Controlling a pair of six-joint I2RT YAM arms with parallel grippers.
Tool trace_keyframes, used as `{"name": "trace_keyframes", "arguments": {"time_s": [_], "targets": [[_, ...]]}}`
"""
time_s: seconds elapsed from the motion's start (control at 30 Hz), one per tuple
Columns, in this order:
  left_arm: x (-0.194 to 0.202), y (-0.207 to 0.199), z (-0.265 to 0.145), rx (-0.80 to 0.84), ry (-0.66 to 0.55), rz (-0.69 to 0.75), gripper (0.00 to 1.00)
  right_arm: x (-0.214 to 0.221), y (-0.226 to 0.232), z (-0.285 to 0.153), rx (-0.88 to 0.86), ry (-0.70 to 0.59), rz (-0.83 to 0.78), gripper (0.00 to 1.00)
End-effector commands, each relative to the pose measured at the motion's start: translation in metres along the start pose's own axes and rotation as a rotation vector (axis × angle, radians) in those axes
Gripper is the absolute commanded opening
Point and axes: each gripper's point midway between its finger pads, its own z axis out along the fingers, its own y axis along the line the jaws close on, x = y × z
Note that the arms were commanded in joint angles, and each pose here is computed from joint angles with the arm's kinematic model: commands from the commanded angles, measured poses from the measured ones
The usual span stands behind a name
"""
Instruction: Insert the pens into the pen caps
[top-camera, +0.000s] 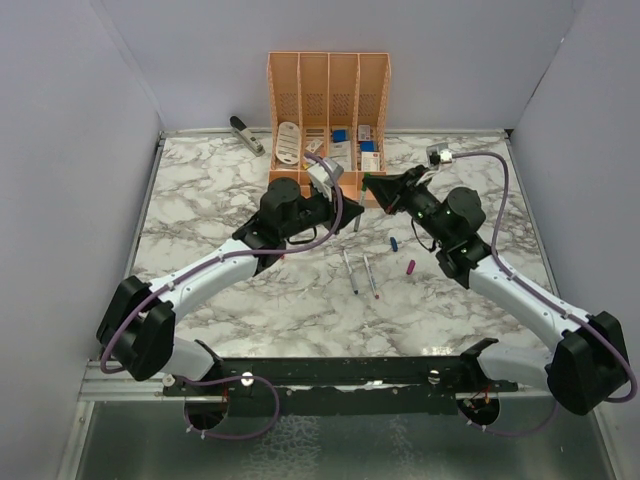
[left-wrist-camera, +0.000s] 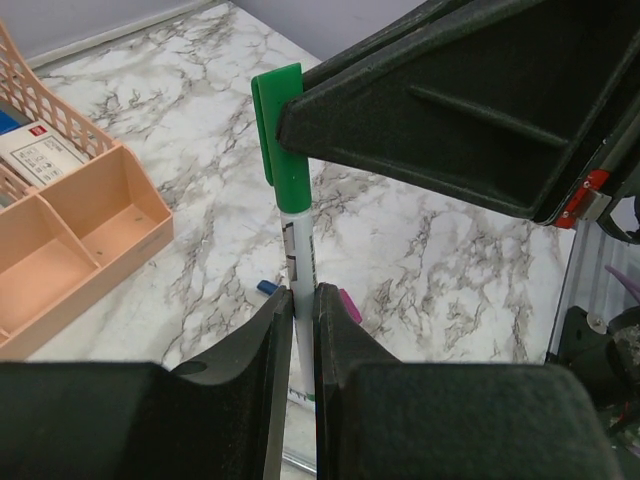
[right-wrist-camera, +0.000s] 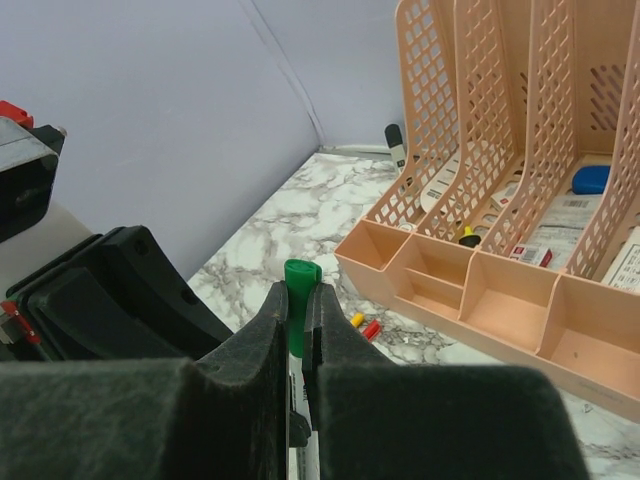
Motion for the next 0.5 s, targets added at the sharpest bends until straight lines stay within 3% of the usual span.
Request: {"name": "trace_keyframes", "arguments": {"time_s": [0.0,0.47], "targets": [[-0.066,-0.003,0.006,-0.016,-0.183,0.106,0.0,0.051,-0.008,-0.005,0.027,0.196,0.011,0.01],[-0.096,0.01,0.005,-0.109,-0.266,0.166,0.0,0.099,-0.016,-0.008,0.101,0.362,-0.018,0.01]]}}
